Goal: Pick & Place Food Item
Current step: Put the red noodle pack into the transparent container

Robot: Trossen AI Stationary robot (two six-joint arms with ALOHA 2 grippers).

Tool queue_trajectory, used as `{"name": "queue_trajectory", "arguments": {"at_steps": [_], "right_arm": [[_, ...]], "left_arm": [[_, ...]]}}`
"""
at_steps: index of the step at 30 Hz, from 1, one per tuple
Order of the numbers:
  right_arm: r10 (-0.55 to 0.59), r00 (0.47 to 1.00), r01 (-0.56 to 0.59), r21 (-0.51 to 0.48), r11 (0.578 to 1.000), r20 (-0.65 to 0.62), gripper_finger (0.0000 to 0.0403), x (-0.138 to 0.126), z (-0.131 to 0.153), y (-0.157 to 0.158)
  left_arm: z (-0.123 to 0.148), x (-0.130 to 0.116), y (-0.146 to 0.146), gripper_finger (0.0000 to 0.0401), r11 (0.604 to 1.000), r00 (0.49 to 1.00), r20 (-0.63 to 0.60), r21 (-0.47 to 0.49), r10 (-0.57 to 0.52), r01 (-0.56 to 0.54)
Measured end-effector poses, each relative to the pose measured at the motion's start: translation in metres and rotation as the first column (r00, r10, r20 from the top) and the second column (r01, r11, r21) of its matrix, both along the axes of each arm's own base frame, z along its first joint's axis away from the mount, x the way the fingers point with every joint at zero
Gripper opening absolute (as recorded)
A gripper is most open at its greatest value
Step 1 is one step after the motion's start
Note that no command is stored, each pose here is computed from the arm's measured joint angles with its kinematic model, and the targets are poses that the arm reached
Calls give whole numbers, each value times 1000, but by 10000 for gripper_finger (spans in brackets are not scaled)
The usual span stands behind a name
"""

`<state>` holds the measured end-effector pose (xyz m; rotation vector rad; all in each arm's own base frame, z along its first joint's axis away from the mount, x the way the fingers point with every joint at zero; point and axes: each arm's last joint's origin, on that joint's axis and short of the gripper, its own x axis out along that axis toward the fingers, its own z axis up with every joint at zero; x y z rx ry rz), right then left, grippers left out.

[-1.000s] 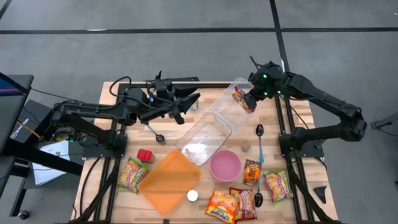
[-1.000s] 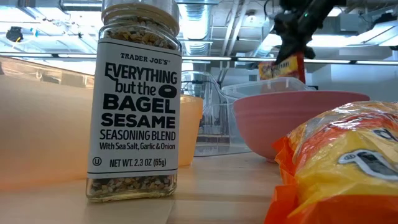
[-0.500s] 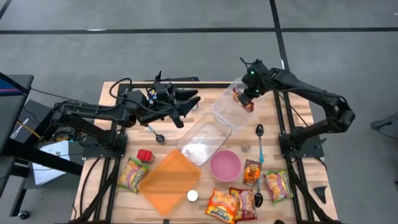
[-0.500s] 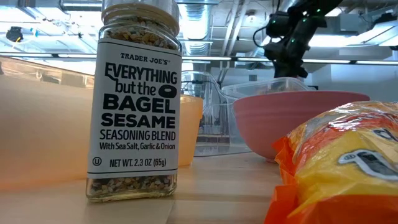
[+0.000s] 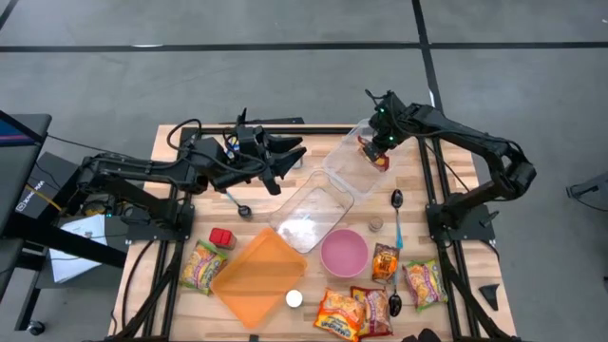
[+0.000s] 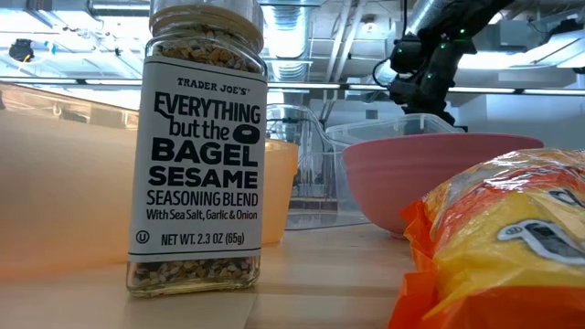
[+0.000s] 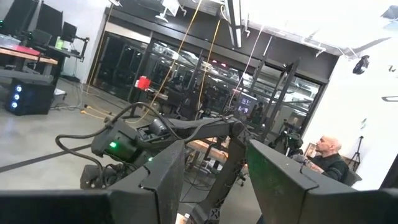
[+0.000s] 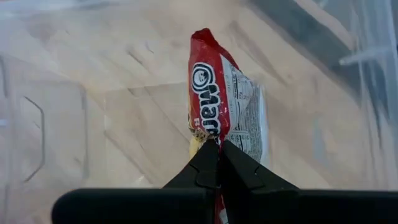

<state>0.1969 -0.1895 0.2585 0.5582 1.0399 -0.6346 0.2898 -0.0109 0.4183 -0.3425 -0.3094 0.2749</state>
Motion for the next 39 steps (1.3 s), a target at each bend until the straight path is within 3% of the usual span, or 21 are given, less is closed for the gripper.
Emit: {"name": "queue_trajectory", "arguments": {"at_steps": [10, 31, 39], "right_arm": [[4, 999, -2, 36, 999, -40, 4, -8, -20, 2], [32, 999, -33, -18, 999, -13, 35, -5, -18, -2], [39, 995, -44, -53, 998, -91, 49, -8, -20, -1]], "left_arm": [[0, 0, -4, 167, 1000, 1000, -7, 21, -9, 9], [0, 0, -4, 167, 1000, 1000, -8, 23, -8, 8], [0, 0, -4, 167, 1000, 1000, -8, 22, -9, 9]]}}
